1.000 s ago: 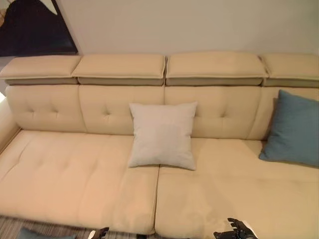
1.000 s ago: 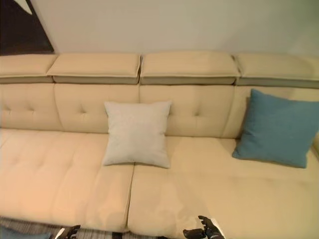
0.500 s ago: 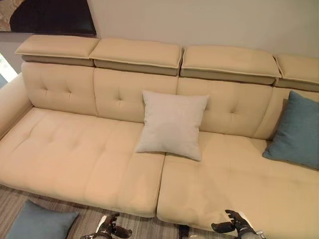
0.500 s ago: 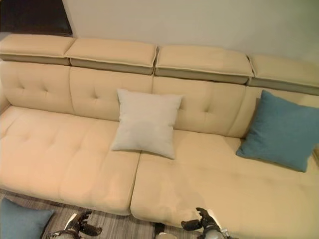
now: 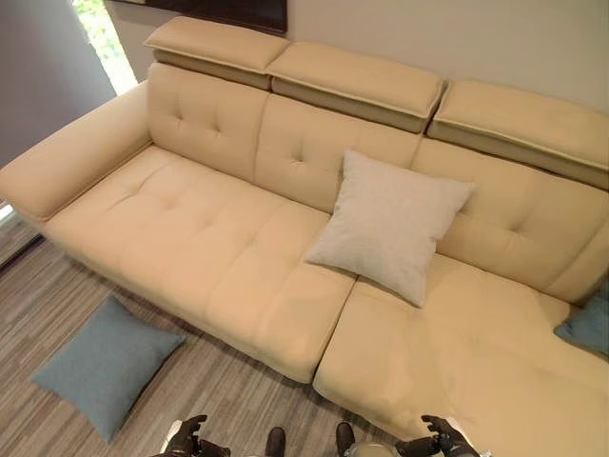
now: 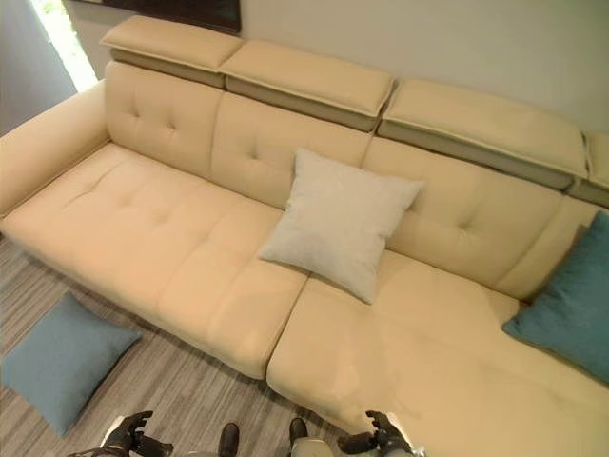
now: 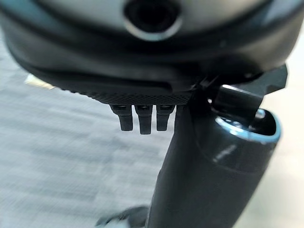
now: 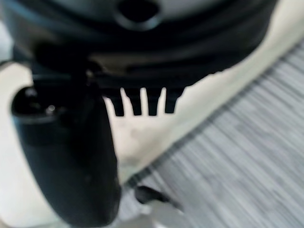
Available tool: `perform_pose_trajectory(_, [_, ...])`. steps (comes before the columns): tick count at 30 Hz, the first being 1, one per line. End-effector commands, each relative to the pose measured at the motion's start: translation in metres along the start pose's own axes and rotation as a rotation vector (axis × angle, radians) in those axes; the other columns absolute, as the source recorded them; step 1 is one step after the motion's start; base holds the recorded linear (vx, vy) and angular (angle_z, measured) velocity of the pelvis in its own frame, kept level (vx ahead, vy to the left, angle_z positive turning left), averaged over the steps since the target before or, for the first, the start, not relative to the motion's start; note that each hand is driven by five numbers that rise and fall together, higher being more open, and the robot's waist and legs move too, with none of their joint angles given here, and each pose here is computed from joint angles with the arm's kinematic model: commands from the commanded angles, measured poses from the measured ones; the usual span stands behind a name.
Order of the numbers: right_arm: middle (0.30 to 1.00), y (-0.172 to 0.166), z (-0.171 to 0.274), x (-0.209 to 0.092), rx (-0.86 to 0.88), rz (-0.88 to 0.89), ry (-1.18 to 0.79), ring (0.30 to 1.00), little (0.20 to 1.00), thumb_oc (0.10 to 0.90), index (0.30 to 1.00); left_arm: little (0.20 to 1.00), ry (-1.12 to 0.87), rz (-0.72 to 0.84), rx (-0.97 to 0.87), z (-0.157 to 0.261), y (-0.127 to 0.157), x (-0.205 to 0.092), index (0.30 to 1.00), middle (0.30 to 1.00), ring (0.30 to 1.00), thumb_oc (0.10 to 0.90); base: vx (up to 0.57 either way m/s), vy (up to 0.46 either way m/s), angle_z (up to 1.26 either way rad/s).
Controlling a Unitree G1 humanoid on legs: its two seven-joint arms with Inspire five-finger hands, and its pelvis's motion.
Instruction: Pick up all the scattered cushions and arrange them neatly on the sofa.
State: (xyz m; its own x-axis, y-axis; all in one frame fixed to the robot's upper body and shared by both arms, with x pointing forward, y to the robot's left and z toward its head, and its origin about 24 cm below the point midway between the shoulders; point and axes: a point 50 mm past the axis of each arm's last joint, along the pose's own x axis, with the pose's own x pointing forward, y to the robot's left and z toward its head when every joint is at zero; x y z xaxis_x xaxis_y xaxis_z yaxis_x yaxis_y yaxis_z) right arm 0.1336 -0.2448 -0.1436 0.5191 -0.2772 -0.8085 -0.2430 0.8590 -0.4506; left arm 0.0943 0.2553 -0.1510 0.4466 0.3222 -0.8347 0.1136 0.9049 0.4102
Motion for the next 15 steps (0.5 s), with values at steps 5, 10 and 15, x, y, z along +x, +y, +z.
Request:
perform_pose_trajectory(5, [0.900,-0.023,0.036,0.004,-0.037,-0.091,-0.144,0.900,0.900,0.800,0.900,0.900,-0.121,0.068,-0.031,0.037,0.017,0.006,0.900,0.900,0.900,0.800,-0.24,-0.178,0.43])
perform_pose_trajectory(10, [0.900,-0.025,0.008,0.002,-0.062,-0.098,-0.049,0.900,0.900,0.800,0.900,0.900,-0.104,0.031,-0.022,0.034,0.007,0.006,0.900,0.900,0.900,0.800,-0.16,-0.067,0.89])
perform_pose_trajectory(15, [0.900,-0.021,-0.008,0.000,-0.034,-0.093,0.015,0.900,0.900,0.800,0.900,0.900,-0.070,0.023,-0.032,0.025,0.005,0.005,0.900,0.900,0.900,0.800,-0.11,0.012,1.03])
